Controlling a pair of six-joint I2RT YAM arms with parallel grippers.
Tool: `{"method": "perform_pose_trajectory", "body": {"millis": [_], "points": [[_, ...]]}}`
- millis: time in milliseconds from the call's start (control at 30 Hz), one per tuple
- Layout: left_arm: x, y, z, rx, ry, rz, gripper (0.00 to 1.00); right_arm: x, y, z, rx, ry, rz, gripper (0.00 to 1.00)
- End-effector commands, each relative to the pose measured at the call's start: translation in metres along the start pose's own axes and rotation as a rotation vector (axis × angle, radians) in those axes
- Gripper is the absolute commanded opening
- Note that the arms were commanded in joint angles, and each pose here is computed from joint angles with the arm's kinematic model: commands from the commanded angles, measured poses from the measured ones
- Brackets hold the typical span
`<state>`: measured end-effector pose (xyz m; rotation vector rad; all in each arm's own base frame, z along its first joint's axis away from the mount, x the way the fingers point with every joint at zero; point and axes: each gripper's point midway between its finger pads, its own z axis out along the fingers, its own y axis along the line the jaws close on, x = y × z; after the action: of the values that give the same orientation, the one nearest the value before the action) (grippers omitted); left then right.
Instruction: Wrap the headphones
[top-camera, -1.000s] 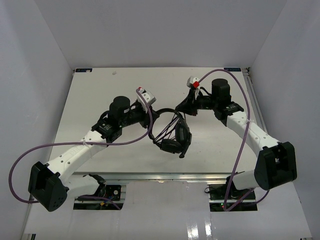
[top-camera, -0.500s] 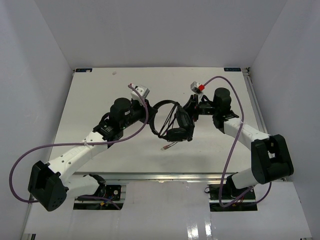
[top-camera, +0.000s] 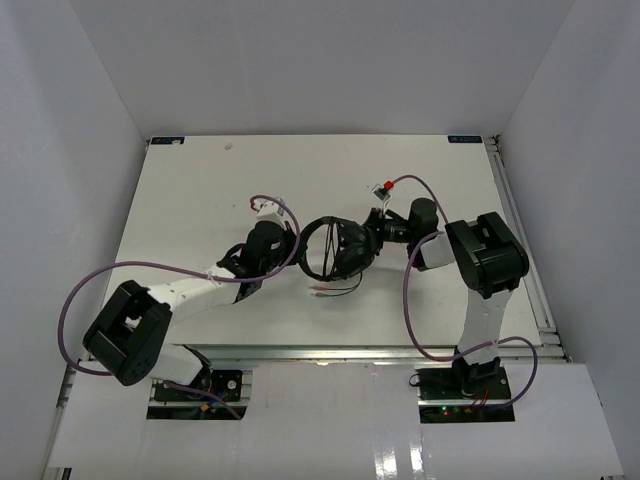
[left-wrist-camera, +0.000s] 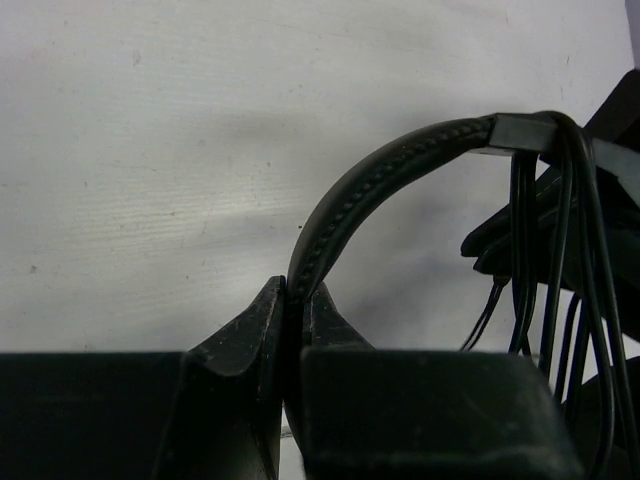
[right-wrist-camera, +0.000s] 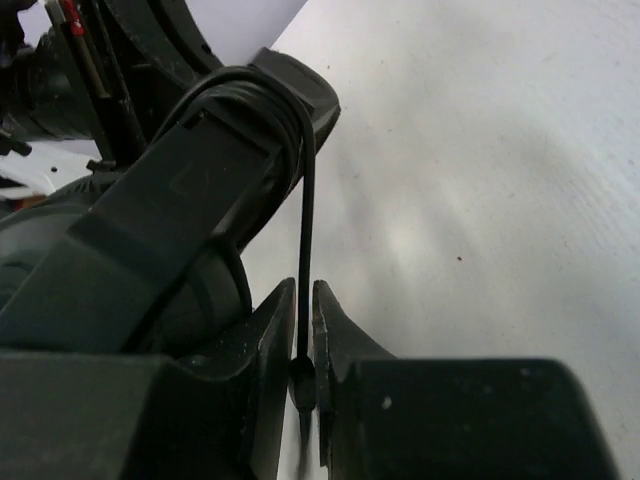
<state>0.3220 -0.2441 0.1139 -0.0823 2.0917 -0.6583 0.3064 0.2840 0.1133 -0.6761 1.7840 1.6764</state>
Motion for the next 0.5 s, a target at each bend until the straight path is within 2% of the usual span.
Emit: {"method": "perform_pose_trajectory", "body": {"millis": [0, 100, 300, 467], "points": [[-0.060, 0.012, 0.009, -0.065, -0.278, -0.284, 0.00, 0.002, 0.001, 0.005, -0.067, -0.007, 0.039, 0.22], [-0.055, 0.025, 0.015, -0.094, -0.275, -0.349, 0.00, 0.010, -0.010, 0.007, -0.054, -0.009, 0.074, 0.27], [-0.047, 0.052, 0.029, -0.177, -0.241, -0.462, 0.00, 0.021, -0.031, 0.008, 0.024, 0.004, 0.110, 0.30], [-0.036, 0.073, 0.049, -0.274, -0.175, -0.490, 0.00, 0.028, -0.041, 0.005, 0.095, 0.027, 0.128, 0.31]]}}
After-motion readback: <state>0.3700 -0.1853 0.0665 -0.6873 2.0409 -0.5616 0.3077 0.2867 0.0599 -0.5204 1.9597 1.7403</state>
